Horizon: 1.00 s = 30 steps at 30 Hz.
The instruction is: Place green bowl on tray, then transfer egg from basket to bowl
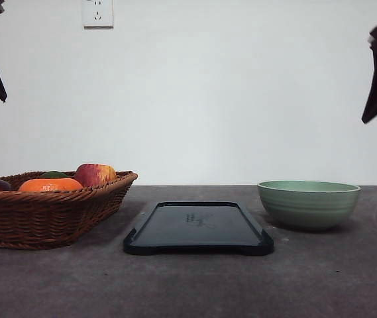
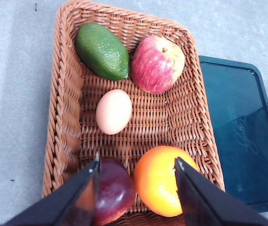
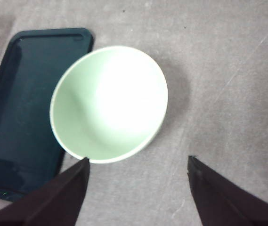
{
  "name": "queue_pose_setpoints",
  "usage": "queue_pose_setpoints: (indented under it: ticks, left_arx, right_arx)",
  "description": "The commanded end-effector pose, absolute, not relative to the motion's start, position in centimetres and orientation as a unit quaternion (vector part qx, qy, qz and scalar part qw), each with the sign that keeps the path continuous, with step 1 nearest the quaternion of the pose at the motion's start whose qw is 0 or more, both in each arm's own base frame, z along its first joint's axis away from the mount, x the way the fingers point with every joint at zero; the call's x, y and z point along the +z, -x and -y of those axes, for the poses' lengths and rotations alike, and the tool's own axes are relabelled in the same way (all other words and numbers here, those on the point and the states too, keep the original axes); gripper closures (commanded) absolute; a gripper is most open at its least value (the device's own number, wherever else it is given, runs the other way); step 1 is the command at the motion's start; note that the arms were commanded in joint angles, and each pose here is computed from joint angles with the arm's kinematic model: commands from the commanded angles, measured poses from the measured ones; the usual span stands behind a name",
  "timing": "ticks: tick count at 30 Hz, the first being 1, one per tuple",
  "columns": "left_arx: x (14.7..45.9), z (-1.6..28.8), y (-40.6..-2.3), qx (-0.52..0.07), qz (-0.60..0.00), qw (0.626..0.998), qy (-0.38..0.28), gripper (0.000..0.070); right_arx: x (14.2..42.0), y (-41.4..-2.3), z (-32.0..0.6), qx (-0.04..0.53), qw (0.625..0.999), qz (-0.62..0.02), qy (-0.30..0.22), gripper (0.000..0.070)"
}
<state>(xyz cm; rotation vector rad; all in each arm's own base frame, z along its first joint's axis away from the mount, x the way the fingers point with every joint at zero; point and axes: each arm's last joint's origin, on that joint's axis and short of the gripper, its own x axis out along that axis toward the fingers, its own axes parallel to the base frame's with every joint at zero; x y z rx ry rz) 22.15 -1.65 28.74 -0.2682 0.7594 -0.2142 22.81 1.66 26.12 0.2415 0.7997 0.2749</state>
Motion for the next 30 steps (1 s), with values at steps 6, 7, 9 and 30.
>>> queue_pose_setpoints:
  ticks: [6,7,9,30]
  left_arx:
    - [29.3,1.7,-22.5,-0.110,-0.358,0.919,0.124,0.0389]
    - [29.3,1.7,-22.5,-0.110,-0.358,0.919,0.124,0.0389]
    - [29.3,1.7,-22.5,-0.110,-0.358,0.919,0.124,0.0389]
    - [29.3,1.7,-22.5,-0.110,-0.358,0.919,0.124,0.0389]
  right_arx:
    - [28.0,-26.3,-1.8,0.127,0.871,-0.459,-0.118,0.0334]
    - [28.1,-26.9,-1.9,0.127,0.865,-0.471,-0.115,0.0338]
    - [28.1,-28.2,-1.9,0.129,0.854,-0.492,-0.107,0.0342]
    - [21.3,-36.5,-2.2,0.131,0.800,-0.578,-0.094,0.0405]
